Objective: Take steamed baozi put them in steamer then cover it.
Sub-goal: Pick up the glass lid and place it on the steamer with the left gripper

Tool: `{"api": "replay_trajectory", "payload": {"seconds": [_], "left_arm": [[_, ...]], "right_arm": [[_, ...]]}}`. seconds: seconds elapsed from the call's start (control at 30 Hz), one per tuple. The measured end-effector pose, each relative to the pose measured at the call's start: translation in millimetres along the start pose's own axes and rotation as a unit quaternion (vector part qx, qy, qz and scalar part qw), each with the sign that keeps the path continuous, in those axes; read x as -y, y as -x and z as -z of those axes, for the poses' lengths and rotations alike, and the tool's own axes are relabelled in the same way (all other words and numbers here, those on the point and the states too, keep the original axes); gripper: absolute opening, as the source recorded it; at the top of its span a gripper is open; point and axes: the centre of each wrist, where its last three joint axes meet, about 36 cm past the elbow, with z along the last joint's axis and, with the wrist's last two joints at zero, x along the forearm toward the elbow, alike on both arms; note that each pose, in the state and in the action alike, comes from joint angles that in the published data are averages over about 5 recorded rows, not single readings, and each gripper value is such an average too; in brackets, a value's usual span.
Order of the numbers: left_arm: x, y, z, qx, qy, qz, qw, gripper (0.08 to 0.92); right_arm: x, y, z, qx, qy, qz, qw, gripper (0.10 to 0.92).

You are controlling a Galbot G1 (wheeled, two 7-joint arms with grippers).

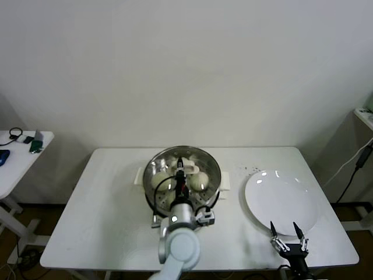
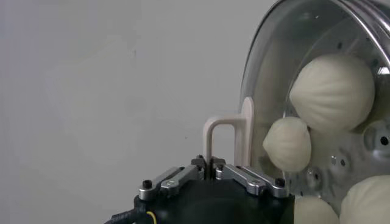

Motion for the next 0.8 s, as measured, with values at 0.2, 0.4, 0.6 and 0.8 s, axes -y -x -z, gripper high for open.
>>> {"api": "replay_trajectory", "payload": {"seconds": [0.2,0.4,0.6,0.8], "left_arm": [[2.6,3.6,0.3,-0.001,0.001,-0.001,1.0,0.139],[5.4,6.4,0.8,0.0,0.002,-0.001,1.0,0.139],[5.8,6.6,1.0,0.001,-0.001,-0.003,1.0,0.139],[1.1,3.5,2.5,0.005,-0.012,-0.01,1.0,0.192]], "right_arm": [[0.8,-0.3,2.0,0.002,-0.001,0.0,1.0,0.823],[2.3,-1.4,2.2,0.003,-0.002,-0.001,1.0,0.823],[2.0,-1.9,2.4,0.004,0.0,-0.002,1.0,0.823],[1.1,-1.0,4.4,0.005,0.003,-0.001,1.0,0.823]]}}
